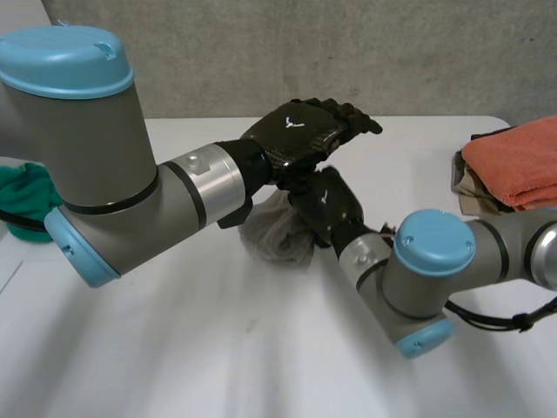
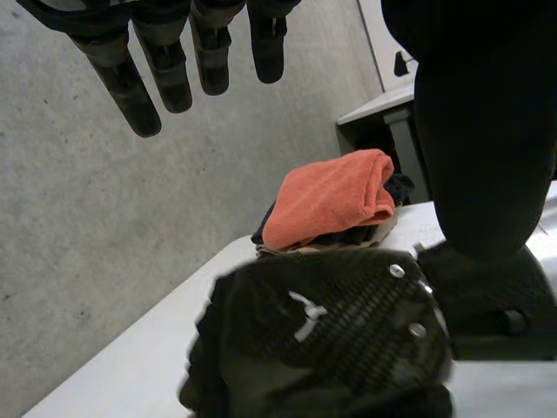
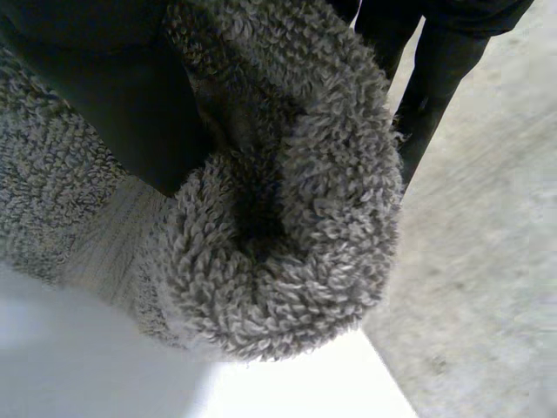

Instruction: Fold the laundry.

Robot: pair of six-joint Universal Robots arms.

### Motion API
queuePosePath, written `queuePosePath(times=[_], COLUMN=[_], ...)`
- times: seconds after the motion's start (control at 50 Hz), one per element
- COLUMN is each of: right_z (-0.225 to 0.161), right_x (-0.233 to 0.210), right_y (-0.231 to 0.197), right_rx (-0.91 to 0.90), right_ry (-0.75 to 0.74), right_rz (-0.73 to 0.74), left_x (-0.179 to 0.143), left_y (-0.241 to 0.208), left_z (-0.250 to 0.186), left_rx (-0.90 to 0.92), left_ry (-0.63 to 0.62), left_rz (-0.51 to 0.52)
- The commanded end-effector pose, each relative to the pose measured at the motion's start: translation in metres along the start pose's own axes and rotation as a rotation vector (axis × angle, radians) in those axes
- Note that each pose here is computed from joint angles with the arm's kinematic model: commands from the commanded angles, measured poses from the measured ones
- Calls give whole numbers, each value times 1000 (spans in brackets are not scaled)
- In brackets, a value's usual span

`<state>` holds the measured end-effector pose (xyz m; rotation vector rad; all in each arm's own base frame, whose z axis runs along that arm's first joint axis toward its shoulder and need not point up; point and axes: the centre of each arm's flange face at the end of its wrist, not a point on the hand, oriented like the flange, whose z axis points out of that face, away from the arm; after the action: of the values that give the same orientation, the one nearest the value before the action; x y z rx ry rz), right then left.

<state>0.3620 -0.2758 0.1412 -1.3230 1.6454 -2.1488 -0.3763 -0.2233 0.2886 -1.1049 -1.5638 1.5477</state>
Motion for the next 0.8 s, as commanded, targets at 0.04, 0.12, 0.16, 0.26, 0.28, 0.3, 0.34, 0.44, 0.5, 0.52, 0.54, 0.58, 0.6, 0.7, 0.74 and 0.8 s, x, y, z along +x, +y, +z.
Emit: queuePosePath(times=[0.04, 0.12, 0.16, 0.26, 0.28, 0.3, 0.34, 0.44, 0.5, 0.52, 0.54, 0.58, 0.6, 0.7, 0.74, 0.8], right_z=[24, 28, 24, -3, -8, -14, -31, -47, -61, -64, -67, -73, -76, -85, -85, -83], right_x=[80, 164, 205, 301, 313, 324, 352, 363, 359, 356, 354, 346, 344, 343, 346, 359], right_y=[-25, -31, -23, 7, 12, 19, 42, 118, 167, 176, 185, 202, 206, 210, 203, 184], right_rx=[82, 118, 131, 162, 161, 153, 120, 1, -86, -102, -119, -159, -169, -190, -176, -135], right_ry=[217, 441, 542, 769, 797, 821, 870, 800, 733, 717, 701, 655, 645, 622, 625, 640], right_rz=[-26, -36, -46, -122, -137, -148, -175, -169, -142, -131, -119, -84, -73, -52, -56, -92], left_x=[-1, -2, -2, -1, 0, 0, 1, 3, 3, 4, 4, 4, 4, 3, 3, 3], left_y=[-22, -43, -49, -52, -51, -50, -47, -36, -32, -30, -29, -26, -25, -25, -26, -27], left_z=[-7, -14, -15, -16, -16, -16, -15, -13, -13, -12, -12, -11, -10, -10, -10, -10], left_rx=[54, 114, 138, 152, 149, 147, 138, 111, 97, 95, 91, 83, 83, 83, 85, 88], left_ry=[-11, -27, -35, -32, -29, -29, -26, -18, -16, -15, -14, -13, -13, -13, -14, -14], left_rz=[27, 54, 66, 51, 44, 41, 35, 19, 12, 11, 10, 6, 6, 6, 9, 10])
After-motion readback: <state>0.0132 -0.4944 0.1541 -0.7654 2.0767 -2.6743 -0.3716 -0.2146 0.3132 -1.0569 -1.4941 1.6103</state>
